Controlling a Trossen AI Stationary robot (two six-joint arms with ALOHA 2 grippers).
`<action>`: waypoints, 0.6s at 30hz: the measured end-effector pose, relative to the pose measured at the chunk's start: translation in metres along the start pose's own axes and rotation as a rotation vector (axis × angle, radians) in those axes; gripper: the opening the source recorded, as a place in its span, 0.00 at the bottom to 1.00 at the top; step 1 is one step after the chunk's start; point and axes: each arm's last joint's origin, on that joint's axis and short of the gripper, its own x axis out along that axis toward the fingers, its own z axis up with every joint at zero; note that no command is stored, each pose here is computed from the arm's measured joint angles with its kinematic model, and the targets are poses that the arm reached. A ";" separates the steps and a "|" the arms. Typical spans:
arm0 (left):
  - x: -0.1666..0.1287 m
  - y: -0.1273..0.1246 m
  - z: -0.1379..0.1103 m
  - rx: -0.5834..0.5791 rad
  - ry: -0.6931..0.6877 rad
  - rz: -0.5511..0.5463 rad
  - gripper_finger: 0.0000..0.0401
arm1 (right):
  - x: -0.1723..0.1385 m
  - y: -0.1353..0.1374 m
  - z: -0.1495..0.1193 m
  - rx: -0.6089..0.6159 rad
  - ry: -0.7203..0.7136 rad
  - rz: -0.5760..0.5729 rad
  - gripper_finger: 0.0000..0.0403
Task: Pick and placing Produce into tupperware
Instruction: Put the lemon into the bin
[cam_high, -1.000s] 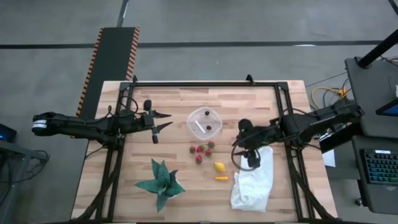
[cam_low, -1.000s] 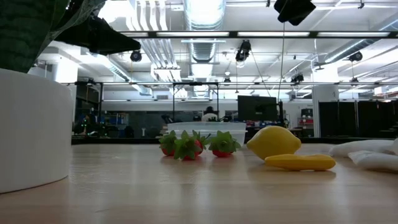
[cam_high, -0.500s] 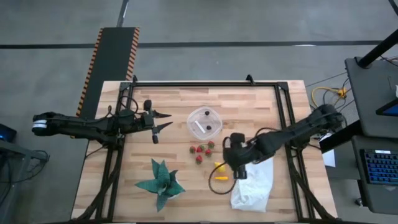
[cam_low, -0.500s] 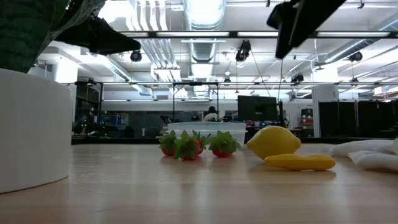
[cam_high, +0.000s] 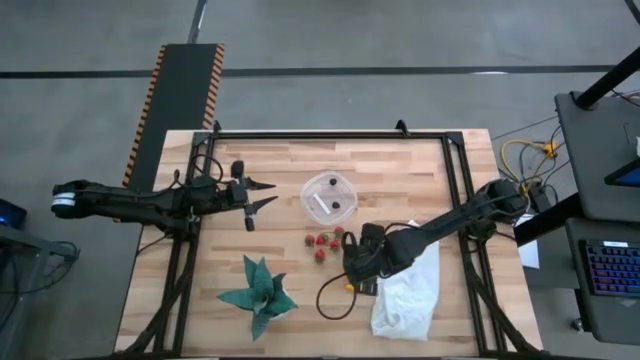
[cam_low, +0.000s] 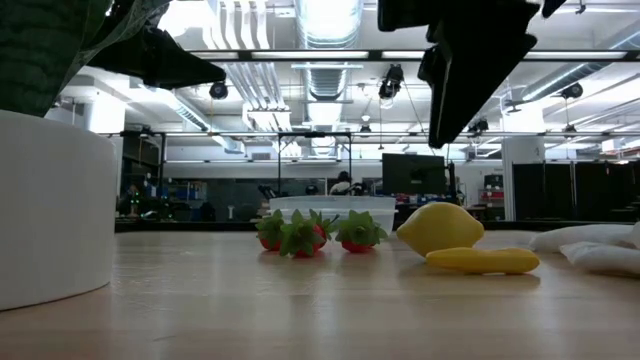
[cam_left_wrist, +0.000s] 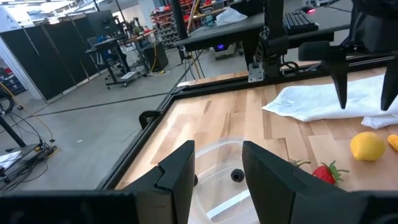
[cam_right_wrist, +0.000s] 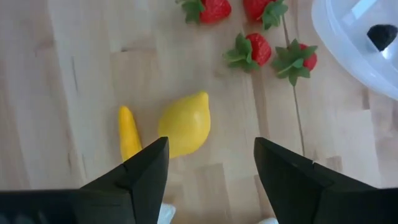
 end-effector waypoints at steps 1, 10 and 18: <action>0.000 0.000 0.000 0.000 -0.001 0.000 0.30 | 0.001 0.000 0.000 0.009 0.001 -0.006 0.57; 0.000 0.000 0.000 0.001 -0.002 0.000 0.30 | 0.015 0.000 -0.002 0.077 0.030 -0.032 0.56; 0.000 0.000 0.001 0.007 -0.009 0.002 0.30 | 0.021 0.003 -0.001 0.135 0.023 -0.021 0.56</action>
